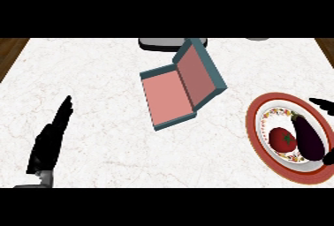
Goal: Pick the eggplant from the plate and place it in the cardboard box
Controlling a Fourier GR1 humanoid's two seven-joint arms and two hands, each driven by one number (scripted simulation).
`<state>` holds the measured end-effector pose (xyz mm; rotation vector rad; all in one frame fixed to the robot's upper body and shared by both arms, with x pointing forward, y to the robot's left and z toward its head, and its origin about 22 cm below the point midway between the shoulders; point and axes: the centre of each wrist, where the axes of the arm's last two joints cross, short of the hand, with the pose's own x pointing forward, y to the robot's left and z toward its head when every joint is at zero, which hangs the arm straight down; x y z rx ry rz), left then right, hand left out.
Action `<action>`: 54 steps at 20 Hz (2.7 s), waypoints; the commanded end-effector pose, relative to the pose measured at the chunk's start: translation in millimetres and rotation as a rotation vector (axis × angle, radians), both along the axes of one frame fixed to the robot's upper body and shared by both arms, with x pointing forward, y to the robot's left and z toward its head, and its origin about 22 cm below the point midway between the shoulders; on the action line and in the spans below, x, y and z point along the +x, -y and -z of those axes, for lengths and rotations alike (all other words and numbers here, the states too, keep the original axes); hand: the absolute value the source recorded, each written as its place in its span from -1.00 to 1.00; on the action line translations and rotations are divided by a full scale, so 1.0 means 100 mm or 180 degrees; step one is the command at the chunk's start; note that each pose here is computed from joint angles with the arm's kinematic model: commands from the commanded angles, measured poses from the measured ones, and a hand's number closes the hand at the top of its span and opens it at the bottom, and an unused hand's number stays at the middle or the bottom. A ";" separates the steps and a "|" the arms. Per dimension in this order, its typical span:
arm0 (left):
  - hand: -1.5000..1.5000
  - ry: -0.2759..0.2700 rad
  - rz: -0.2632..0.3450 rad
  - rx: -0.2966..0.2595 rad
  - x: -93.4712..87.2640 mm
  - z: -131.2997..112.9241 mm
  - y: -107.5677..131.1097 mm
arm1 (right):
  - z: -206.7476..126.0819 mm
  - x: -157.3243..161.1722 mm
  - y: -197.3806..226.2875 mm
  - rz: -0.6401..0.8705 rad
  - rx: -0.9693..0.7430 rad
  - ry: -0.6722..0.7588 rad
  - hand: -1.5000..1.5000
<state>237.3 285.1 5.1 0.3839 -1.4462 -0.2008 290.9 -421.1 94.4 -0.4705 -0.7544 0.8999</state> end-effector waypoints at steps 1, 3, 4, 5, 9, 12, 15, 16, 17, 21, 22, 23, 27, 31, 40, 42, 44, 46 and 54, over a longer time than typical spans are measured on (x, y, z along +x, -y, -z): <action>0.00 0.0004 -0.0016 0.0030 0.11 -0.11 0.12 | 0.16 0.16 -0.10 -0.0023 -0.0015 0.0008 -1.00; 0.00 0.0059 0.0012 -0.0039 -0.07 -0.07 -0.24 | -0.03 0.11 0.03 -0.0007 0.0001 0.0022 -1.00; 0.00 0.0000 0.0009 -0.0031 0.27 0.02 0.06 | 0.16 0.07 -0.17 0.0020 0.0043 0.0036 -1.00; 0.00 0.0016 0.0026 0.0003 0.06 -0.04 0.15 | 0.08 0.00 -0.03 0.0007 -0.0004 0.0024 -1.00; 0.00 -0.0028 0.0002 -0.0027 -0.13 -0.01 0.04 | 0.15 0.10 -0.07 0.0041 -0.0007 0.0078 -1.00; 0.00 -0.0030 0.0045 0.0006 -0.06 -0.18 -0.11 | 0.08 0.12 0.00 0.0019 -0.0011 0.0086 -1.00; 0.00 0.0021 0.0040 -0.0044 -0.07 0.10 -0.01 | 0.27 0.06 -0.12 0.0013 0.0022 0.0029 -1.00; 0.00 -0.0033 0.0019 -0.0017 -0.17 -0.05 -0.12 | 0.30 0.07 -0.03 0.0047 0.0027 0.0001 -1.00; 0.00 0.0012 -0.0003 -0.0031 -0.04 -0.05 -0.05 | 0.32 -0.09 -0.21 0.0054 0.0068 0.0094 -1.00; 0.00 -0.0001 -0.0026 -0.0018 0.04 0.06 -0.12 | 0.41 0.02 -0.16 0.0076 0.0053 0.0061 -1.00; 0.00 -0.0027 0.0019 -0.0002 0.06 0.00 -0.03 | 0.47 0.01 -0.20 0.0046 -0.0015 -0.0049 -1.00; 0.00 0.0027 -0.0005 -0.0008 0.21 -0.01 -0.05 | 0.53 0.05 -0.09 0.0026 0.0008 0.0000 -1.00; 0.00 -0.0005 0.0009 0.0036 0.17 -0.07 0.08 | 0.52 -0.02 -0.11 -0.0082 -0.0036 -0.0053 -1.00; 0.00 -0.0007 -0.0015 0.0028 -0.08 0.03 0.00 | 0.60 -0.11 -0.26 -0.0085 0.0060 -0.0143 -1.00; 0.00 0.0012 -0.0006 -0.0040 0.05 0.05 0.22 | 0.40 0.06 -0.19 -0.0034 -0.0500 0.0572 1.00; 0.00 0.0016 0.0024 0.0023 0.20 -0.05 -0.01 | 0.60 0.12 -0.11 -0.0078 -0.0523 0.0672 1.00; 0.00 -0.0006 -0.0052 0.0004 0.09 -0.01 -0.07 | 0.65 -0.17 -0.46 0.0101 -0.0748 0.0846 1.00; 0.00 -0.0006 -0.0081 0.0042 0.01 0.02 0.01 | 0.58 -0.16 -0.92 0.0211 -0.1008 0.1001 1.00; 0.00 -0.0020 -0.0054 -0.0035 0.02 -0.08 -0.03 | 0.30 -0.75 -1.64 0.0488 -0.1595 0.1459 1.00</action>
